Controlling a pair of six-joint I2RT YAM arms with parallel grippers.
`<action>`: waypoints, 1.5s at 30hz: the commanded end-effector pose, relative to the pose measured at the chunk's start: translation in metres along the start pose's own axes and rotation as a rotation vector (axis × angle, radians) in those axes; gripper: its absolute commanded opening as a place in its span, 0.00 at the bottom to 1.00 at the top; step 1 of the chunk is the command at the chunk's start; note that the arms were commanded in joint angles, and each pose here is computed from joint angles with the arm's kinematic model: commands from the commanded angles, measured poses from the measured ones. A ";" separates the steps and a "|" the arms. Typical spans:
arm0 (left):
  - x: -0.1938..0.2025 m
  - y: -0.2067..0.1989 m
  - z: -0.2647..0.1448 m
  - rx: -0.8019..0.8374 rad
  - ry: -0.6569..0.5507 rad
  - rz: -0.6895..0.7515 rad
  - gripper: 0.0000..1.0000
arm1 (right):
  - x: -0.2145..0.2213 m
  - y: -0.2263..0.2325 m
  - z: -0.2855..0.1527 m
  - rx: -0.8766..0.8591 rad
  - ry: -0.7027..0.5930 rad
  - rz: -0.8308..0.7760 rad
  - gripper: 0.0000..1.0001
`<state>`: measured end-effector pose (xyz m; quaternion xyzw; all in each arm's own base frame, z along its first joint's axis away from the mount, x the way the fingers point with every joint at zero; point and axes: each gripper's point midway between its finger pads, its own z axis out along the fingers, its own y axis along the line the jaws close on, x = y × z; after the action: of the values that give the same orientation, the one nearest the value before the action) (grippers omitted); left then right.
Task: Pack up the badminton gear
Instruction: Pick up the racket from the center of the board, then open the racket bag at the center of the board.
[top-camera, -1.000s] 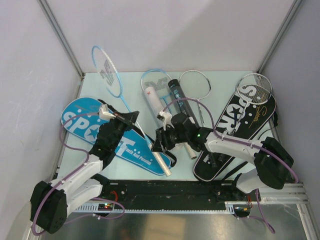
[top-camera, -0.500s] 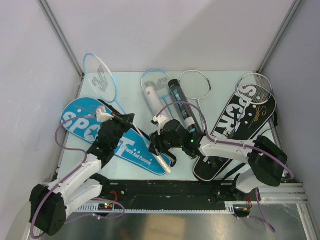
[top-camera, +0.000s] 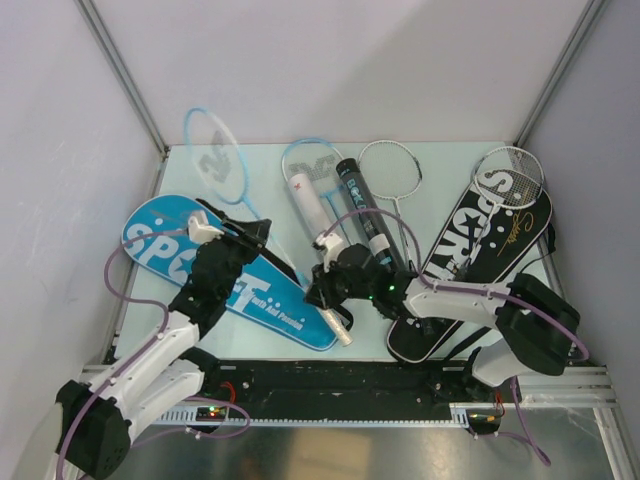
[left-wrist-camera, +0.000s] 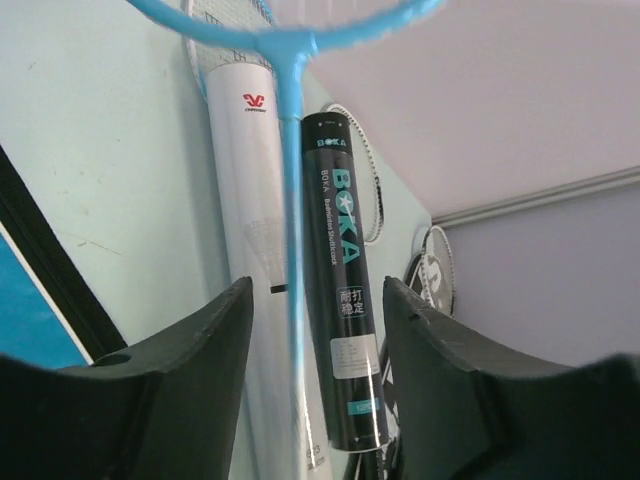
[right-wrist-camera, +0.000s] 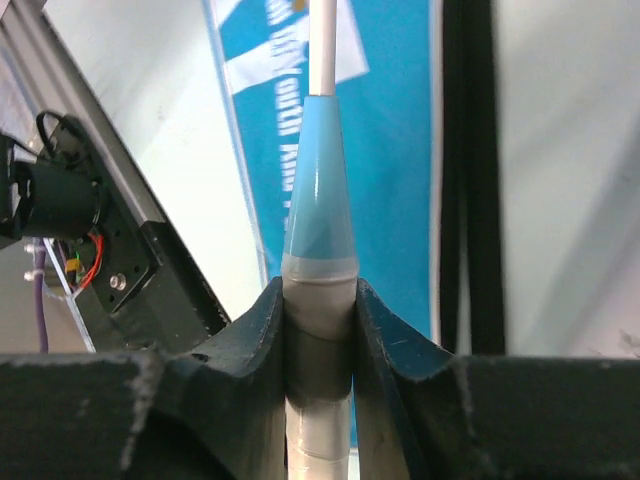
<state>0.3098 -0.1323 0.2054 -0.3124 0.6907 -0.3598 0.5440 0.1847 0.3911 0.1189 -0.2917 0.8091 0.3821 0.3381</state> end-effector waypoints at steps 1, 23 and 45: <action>-0.008 -0.011 -0.006 -0.026 0.026 0.088 0.62 | -0.056 -0.009 -0.033 -0.016 -0.186 0.143 0.00; 0.049 0.106 0.030 -0.863 0.291 0.197 0.49 | -0.090 -0.020 -0.152 0.030 -0.333 0.080 0.00; 0.078 0.162 0.025 -1.133 0.352 0.244 0.56 | -0.077 -0.027 -0.162 0.058 -0.353 0.064 0.00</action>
<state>0.3026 -0.1213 0.0193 -0.4012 0.8965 0.0602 0.1781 0.1924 0.2603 0.2180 -0.1833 0.7903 0.3997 0.4267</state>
